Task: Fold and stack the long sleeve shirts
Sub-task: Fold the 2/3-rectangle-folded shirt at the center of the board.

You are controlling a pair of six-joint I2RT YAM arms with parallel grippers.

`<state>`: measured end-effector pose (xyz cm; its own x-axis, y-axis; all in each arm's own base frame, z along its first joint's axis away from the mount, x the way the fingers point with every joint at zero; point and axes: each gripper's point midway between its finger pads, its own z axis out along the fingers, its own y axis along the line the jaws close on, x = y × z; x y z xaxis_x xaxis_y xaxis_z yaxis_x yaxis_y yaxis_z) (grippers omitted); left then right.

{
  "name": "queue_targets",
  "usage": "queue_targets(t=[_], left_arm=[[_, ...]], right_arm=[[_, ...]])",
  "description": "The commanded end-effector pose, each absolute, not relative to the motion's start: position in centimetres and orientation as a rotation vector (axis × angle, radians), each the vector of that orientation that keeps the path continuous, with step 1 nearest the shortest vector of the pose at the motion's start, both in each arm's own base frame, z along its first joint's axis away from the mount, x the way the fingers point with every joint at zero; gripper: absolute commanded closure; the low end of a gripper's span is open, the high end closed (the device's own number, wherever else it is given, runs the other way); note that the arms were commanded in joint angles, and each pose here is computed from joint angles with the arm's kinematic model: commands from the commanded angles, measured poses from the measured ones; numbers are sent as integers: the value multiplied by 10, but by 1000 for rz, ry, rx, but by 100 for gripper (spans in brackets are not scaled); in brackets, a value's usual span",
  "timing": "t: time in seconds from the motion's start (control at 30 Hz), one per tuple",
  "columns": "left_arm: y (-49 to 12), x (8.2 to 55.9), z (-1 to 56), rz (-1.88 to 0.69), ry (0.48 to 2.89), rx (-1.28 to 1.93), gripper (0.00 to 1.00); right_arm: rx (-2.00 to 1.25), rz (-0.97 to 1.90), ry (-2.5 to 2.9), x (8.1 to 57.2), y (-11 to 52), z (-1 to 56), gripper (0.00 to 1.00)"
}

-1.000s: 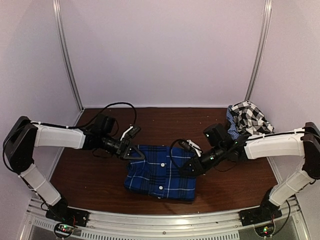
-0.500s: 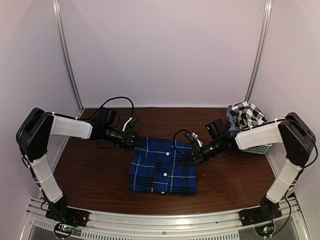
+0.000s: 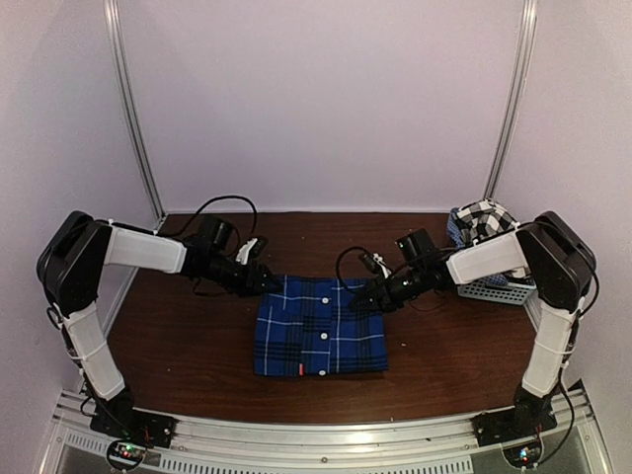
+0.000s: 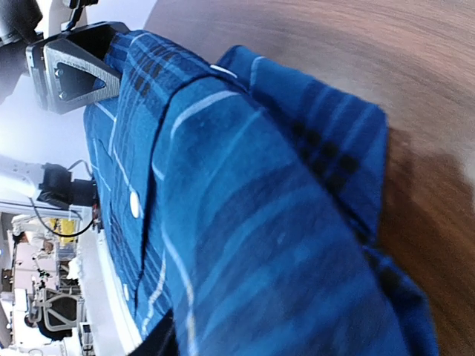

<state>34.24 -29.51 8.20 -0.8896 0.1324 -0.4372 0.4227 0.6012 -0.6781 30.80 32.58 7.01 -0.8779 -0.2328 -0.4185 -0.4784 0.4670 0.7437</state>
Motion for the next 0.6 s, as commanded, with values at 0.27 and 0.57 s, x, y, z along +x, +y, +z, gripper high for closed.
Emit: queue_targets(t=[0.27, 0.57], left_arm=[[-266, 372, 31, -826, 2582, 366, 57], [-264, 354, 6, -812, 2623, 370, 62]], right_arm=[[-477, 1053, 2514, 356, 296, 56, 44], [-426, 832, 2589, 366, 274, 28, 42]])
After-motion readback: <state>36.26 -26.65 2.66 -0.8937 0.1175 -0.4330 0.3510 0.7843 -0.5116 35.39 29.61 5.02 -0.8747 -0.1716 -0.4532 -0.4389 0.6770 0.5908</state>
